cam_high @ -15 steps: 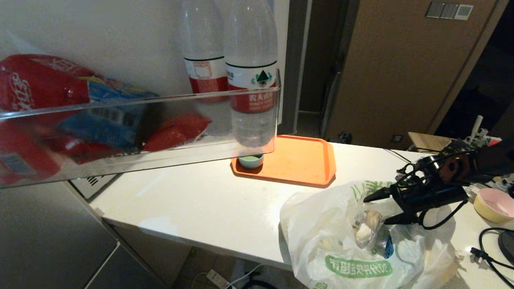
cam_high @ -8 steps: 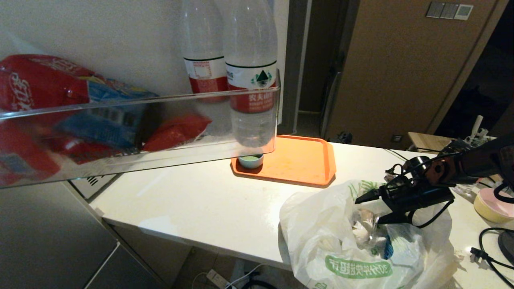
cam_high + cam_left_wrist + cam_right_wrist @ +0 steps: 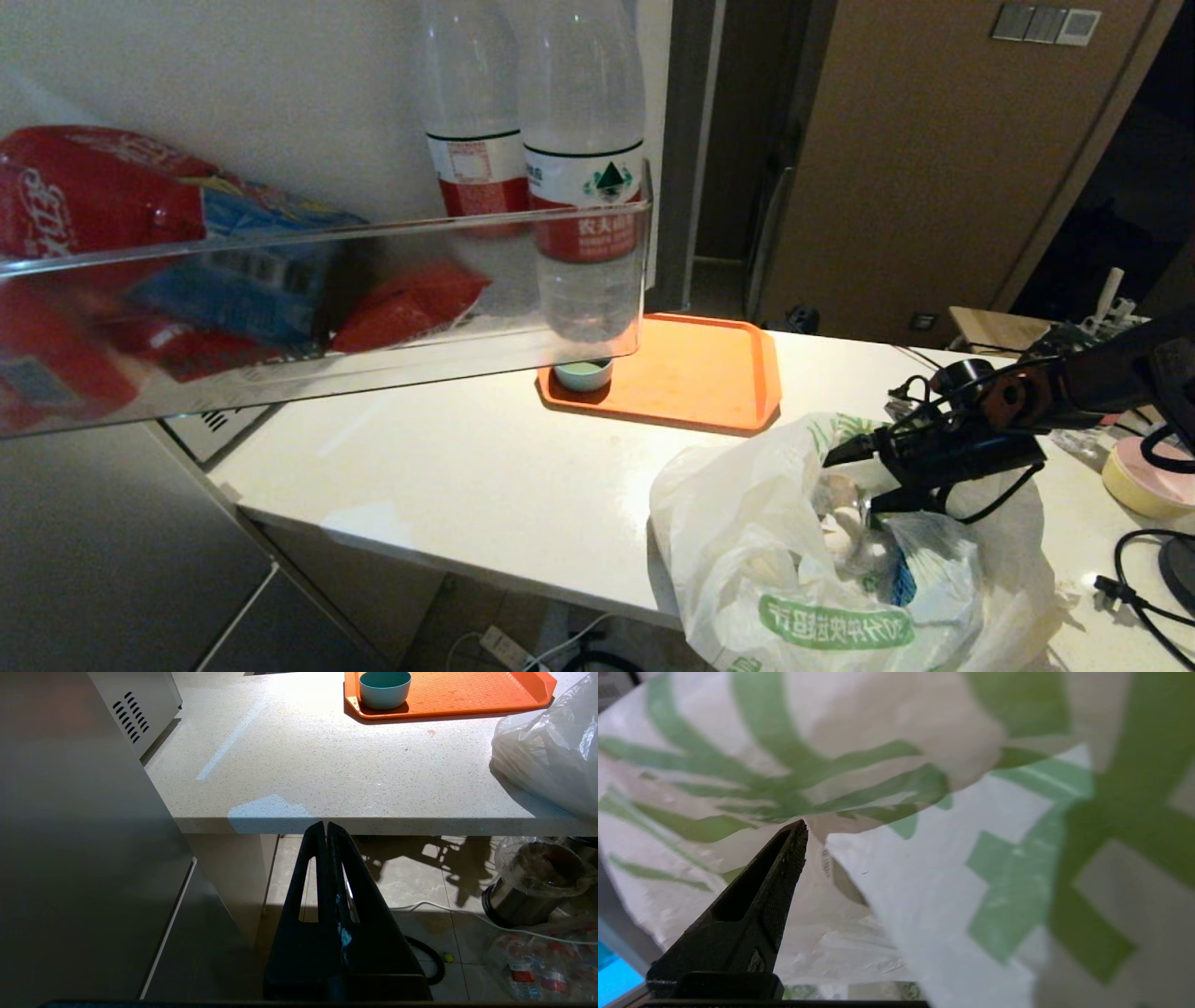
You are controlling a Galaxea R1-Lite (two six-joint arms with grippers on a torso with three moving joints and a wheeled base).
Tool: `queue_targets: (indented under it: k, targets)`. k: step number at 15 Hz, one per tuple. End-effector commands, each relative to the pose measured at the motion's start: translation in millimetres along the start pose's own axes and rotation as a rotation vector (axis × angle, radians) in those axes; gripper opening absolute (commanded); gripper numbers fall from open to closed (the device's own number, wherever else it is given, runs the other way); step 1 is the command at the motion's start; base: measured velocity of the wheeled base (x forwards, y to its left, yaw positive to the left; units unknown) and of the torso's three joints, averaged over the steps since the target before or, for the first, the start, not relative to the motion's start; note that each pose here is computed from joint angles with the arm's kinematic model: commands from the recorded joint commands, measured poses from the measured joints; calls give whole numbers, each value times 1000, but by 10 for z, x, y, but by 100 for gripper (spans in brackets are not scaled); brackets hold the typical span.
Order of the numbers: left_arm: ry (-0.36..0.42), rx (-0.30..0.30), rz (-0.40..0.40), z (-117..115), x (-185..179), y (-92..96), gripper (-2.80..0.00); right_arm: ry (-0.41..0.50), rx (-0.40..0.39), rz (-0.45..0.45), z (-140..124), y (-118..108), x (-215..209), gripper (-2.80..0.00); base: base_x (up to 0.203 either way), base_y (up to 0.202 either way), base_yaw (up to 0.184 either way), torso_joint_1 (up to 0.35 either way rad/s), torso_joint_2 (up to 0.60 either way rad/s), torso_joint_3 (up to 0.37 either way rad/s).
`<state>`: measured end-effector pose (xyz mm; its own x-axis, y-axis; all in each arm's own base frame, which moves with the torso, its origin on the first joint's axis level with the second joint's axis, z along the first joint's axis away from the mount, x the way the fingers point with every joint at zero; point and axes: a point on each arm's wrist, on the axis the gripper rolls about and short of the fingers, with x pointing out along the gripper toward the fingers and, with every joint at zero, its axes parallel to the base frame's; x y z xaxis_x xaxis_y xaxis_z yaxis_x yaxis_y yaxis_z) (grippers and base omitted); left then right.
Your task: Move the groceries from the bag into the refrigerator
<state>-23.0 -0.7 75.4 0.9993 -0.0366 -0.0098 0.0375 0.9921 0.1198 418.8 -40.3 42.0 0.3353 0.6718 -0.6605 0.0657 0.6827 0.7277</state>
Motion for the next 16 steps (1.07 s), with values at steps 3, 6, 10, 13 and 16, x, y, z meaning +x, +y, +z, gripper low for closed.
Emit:
queue_targets:
  k: [3, 6, 10, 13, 16]
  targets:
    - [2, -1, 0, -1, 1, 0, -280, 14, -11, 13, -61, 79, -15, 0, 0, 0, 0, 0, 0, 0]
    - [1, -1, 0, 1, 1, 0, -280, 46, -9, 2, -143, 53, 53, 0, 0, 0, 0, 0, 0, 0]
    - [2, -1, -1, -3, 2, 0, -280, 55, -6, 1, -142, 25, 99, 0, 0, 0, 0, 0, 0, 0]
    - [1, -1, 0, 1, 1, 0, -280, 57, -3, -4, -142, 8, 114, 0, 0, 0, 0, 0, 0, 0]
    - [0, -1, 0, 1, 0, 0, -280, 59, -5, -9, -152, 5, 113, 0, 0, 0, 0, 0, 0, 0]
